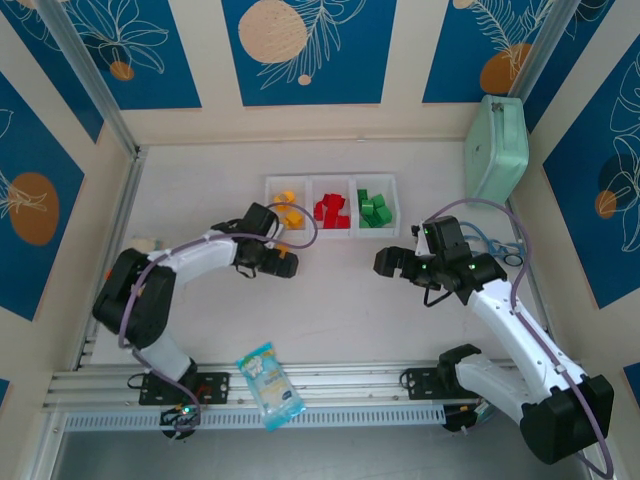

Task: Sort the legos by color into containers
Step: Pick up the lego from the center of the table.

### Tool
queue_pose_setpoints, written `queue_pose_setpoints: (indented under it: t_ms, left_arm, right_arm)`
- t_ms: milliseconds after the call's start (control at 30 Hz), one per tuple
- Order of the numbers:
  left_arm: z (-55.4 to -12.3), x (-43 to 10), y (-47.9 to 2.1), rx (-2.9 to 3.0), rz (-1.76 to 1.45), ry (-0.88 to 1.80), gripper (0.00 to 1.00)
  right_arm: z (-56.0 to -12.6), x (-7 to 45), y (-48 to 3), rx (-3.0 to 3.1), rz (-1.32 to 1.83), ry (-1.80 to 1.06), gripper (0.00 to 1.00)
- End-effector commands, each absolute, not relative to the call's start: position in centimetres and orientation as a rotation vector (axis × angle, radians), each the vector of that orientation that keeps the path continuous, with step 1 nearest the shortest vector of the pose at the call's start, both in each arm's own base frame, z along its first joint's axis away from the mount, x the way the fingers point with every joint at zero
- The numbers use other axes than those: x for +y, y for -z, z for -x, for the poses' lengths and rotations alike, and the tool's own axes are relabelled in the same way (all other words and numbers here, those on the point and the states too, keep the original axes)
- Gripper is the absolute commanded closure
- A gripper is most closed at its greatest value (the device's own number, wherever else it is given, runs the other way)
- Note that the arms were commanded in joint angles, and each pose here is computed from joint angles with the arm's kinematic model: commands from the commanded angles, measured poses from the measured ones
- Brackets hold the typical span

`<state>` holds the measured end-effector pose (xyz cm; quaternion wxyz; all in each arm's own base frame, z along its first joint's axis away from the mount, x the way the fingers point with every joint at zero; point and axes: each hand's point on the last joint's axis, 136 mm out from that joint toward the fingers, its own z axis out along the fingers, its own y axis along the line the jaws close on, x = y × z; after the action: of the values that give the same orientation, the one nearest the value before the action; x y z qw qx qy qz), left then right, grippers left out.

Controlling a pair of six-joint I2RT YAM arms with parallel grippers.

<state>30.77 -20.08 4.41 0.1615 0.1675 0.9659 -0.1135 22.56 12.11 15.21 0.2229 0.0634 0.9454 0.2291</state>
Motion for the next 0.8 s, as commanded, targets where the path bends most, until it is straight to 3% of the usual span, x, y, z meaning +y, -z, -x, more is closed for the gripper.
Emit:
queue_pose_setpoints:
  t_ms: [0, 400, 767]
  left_arm:
    - [-32.9, -21.7, -4.2, 2.724, -0.560, 0.327, 0.01]
    - [-36.2, -22.5, -1.8, 2.763, -0.584, 0.219, 0.18]
    - [-34.4, -21.7, -1.0, 2.824, -0.539, 0.218, 0.52]
  right_arm:
    - [-22.0, 12.1, -16.0, 2.595, -0.176, -0.644, 0.01]
    - [-21.7, 11.2, -16.0, 2.586, -0.177, -0.610, 0.01]
    - [-22.3, 11.8, -15.5, 2.591, -0.183, -0.642, 0.01]
